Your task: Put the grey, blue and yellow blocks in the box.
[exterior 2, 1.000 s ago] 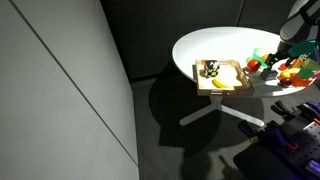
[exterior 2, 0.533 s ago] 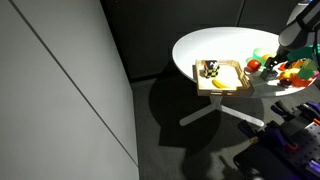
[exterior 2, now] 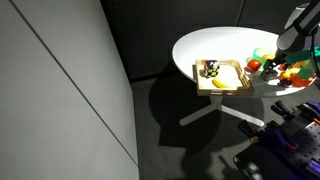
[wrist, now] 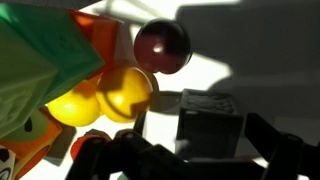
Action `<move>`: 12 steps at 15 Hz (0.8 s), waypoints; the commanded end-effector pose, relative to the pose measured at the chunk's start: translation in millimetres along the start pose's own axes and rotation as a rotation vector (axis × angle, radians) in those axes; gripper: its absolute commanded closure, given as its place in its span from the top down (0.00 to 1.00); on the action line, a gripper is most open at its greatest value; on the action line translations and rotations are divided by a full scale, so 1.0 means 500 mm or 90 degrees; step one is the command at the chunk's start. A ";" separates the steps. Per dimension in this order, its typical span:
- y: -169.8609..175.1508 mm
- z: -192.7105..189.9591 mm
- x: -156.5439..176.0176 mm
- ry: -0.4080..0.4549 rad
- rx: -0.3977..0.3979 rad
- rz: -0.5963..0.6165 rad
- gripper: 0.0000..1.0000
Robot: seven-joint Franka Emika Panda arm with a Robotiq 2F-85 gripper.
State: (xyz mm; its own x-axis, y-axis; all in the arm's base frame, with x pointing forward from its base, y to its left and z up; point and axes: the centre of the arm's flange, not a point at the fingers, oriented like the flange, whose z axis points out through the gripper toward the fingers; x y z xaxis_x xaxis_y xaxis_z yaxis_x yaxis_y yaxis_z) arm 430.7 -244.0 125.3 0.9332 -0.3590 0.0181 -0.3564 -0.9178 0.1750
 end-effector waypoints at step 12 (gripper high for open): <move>-0.010 -0.055 0.001 -0.017 0.021 -0.021 0.32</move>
State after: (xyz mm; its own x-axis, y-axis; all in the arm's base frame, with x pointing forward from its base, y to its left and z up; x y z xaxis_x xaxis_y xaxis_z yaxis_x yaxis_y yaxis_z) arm 433.1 -237.0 123.2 0.9389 -0.3442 -0.0034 -0.3386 -0.9252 0.1710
